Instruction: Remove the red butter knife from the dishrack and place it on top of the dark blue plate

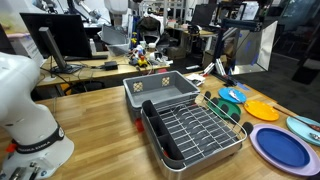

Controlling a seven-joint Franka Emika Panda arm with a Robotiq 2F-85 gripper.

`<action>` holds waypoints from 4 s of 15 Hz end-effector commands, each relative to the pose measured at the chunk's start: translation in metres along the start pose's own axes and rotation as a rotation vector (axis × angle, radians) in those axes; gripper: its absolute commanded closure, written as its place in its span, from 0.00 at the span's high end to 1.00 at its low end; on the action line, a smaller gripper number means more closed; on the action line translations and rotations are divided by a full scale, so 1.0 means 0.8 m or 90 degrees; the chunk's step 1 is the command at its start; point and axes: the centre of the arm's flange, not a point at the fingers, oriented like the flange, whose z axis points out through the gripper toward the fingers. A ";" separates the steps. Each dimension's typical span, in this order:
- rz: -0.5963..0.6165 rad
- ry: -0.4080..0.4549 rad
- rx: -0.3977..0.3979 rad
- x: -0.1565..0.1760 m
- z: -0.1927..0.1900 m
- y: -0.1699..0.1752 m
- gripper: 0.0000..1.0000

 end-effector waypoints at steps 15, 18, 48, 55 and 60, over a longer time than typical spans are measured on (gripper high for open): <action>-0.106 0.014 0.031 0.136 0.040 -0.052 1.00; -0.117 0.033 0.042 0.141 0.041 -0.054 1.00; -0.190 0.099 0.111 0.283 0.274 -0.111 1.00; -0.171 0.050 0.060 0.303 0.288 -0.124 1.00; -0.182 0.023 0.043 0.319 0.300 -0.134 1.00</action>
